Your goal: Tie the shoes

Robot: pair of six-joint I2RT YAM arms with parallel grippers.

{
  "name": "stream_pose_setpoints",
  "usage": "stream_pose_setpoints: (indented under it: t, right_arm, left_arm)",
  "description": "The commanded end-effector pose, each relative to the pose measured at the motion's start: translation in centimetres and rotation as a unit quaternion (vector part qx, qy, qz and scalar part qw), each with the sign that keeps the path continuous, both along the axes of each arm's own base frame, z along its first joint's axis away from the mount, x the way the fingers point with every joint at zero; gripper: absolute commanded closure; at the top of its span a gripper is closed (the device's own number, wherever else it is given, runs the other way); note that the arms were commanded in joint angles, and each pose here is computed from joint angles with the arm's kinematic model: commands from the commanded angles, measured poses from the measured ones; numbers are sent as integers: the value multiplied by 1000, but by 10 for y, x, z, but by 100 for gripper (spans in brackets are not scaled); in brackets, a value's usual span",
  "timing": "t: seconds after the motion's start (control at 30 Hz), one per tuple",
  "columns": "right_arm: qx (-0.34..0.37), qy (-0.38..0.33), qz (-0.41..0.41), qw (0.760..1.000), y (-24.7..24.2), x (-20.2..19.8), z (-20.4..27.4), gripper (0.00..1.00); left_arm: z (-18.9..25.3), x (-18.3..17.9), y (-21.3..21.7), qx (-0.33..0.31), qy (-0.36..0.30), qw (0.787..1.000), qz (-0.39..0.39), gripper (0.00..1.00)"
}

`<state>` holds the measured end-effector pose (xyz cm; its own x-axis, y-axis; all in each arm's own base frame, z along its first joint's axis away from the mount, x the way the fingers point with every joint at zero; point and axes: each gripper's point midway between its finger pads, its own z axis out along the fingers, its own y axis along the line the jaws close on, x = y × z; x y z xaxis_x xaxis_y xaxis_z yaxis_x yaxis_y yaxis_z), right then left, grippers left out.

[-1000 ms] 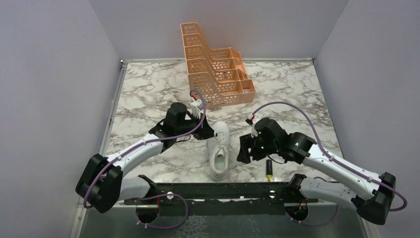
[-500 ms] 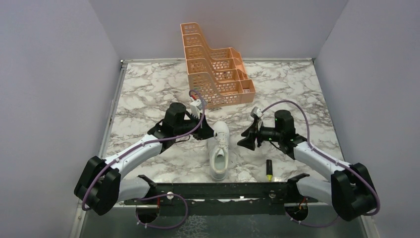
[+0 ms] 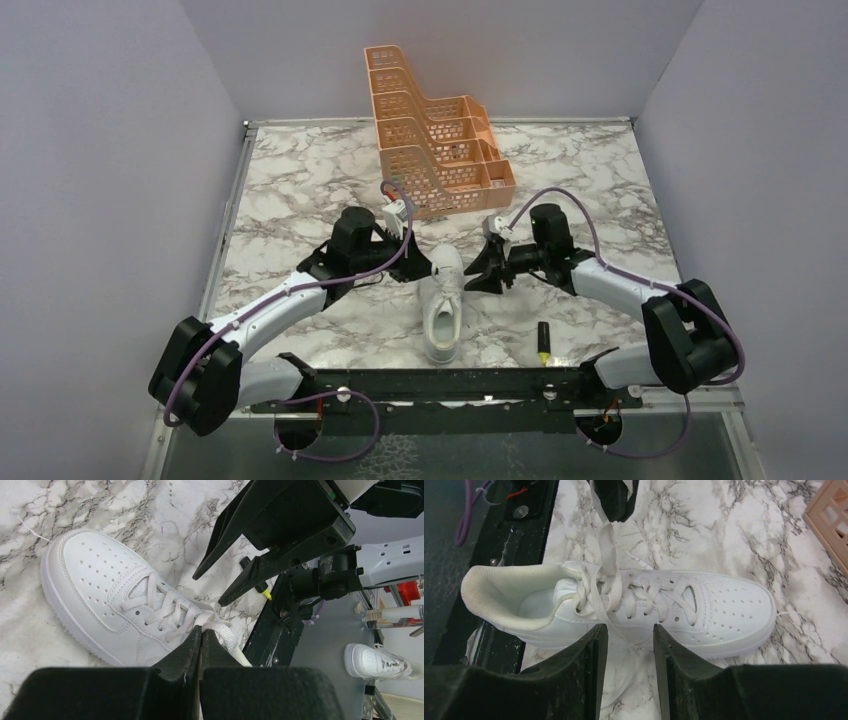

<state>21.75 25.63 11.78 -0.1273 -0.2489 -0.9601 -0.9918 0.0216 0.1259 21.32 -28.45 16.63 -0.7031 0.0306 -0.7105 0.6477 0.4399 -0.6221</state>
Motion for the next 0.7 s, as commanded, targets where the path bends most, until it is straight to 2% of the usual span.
stream_pose_setpoints:
  t: [0.0, 0.33, 0.67]
  right_arm:
    - [5, -8, 40, 999, 9, -6, 3, 58]
    - [-13, 30, 47, 998, 14, -16, -4, 65]
    - [-21, 37, 63, 997, 19, -22, -7, 67]
  left_arm:
    - [10, 2, -4, -11, -14, 1000, -4, 100]
    - [10, 5, -4, -10, -17, 1000, 0, 100]
    - [10, 5, -4, -9, -19, 1000, 0, 100]
